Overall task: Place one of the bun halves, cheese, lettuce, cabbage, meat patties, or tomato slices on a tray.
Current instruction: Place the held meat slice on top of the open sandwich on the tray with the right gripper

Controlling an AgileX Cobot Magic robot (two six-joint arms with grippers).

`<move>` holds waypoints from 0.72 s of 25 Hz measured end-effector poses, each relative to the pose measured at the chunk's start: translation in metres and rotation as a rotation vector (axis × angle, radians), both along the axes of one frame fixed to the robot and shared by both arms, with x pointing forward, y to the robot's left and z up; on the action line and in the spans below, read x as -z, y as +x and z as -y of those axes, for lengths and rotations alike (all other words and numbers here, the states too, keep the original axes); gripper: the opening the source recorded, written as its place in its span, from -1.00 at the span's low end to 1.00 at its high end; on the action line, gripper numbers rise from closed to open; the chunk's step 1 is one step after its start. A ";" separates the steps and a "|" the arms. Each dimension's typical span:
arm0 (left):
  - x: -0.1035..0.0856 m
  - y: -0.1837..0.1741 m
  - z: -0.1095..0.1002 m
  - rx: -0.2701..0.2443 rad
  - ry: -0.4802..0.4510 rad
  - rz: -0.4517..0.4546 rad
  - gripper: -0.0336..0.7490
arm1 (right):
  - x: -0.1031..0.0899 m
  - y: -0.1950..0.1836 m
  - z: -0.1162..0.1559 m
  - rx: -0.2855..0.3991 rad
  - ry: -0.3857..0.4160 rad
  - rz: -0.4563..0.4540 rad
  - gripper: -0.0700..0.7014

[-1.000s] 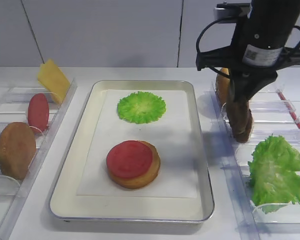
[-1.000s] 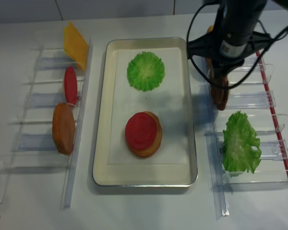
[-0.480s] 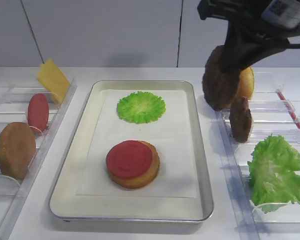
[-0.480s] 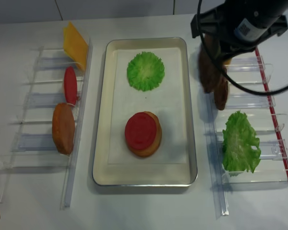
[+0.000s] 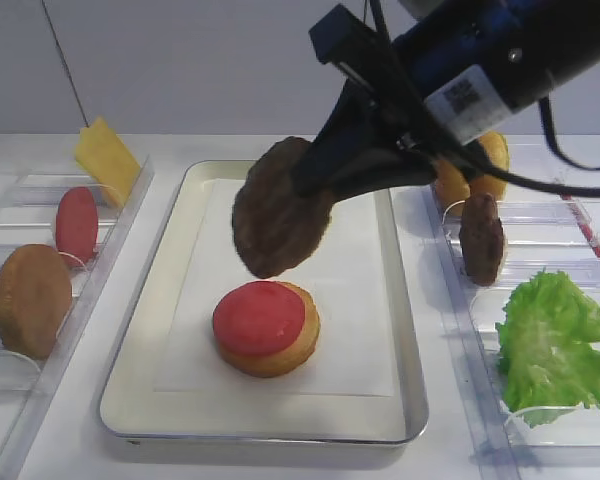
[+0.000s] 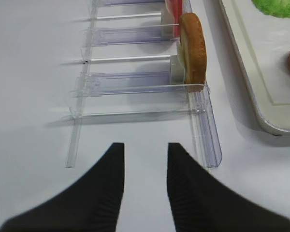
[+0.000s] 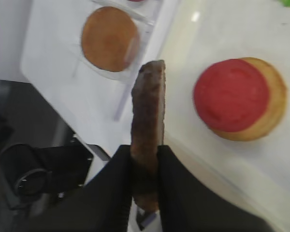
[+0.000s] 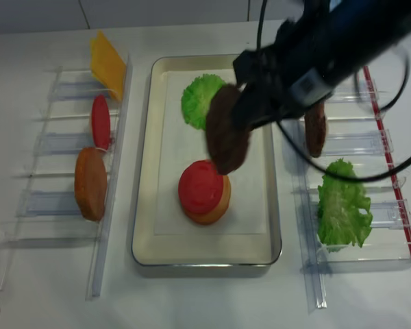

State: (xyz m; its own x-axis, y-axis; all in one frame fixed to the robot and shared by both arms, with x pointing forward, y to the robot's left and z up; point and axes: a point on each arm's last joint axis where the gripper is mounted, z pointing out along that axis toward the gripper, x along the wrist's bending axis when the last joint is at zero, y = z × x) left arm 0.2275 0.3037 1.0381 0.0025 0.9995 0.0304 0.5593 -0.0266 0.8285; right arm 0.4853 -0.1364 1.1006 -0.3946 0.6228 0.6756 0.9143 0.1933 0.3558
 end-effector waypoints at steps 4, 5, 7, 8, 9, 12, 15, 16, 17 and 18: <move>0.000 0.000 0.000 0.000 0.000 0.000 -0.39 | 0.020 -0.006 -0.008 -0.005 0.212 -0.014 -0.38; 0.000 0.000 0.000 0.000 0.000 0.000 -0.39 | 0.024 -0.007 -0.009 0.003 0.251 -0.016 -0.38; 0.000 0.000 0.000 0.000 0.000 0.000 -0.39 | 0.035 -0.011 -0.010 0.025 0.322 -0.022 -0.38; 0.000 0.000 0.000 0.000 0.000 0.000 -0.39 | 0.039 -0.012 -0.009 0.034 0.337 -0.023 -0.38; 0.000 0.000 0.000 0.000 0.000 0.000 -0.39 | 0.045 -0.014 -0.008 0.043 0.348 -0.024 -0.38; 0.000 0.000 0.000 0.000 0.000 0.000 -0.39 | 0.059 -0.017 -0.007 0.058 0.362 -0.033 -0.38; 0.000 0.000 0.000 0.000 0.000 0.000 -0.39 | 0.076 -0.015 -0.008 0.074 0.357 -0.079 -0.38; 0.000 0.000 0.000 0.000 0.000 0.000 -0.39 | 0.083 -0.012 -0.009 0.082 0.354 -0.096 -0.38; 0.000 0.000 0.000 0.000 0.000 0.000 -0.39 | 0.089 -0.010 -0.010 0.091 0.352 -0.113 -0.38; 0.000 0.000 0.000 0.000 0.000 0.000 -0.39 | 0.095 -0.007 -0.011 0.102 0.354 -0.125 -0.38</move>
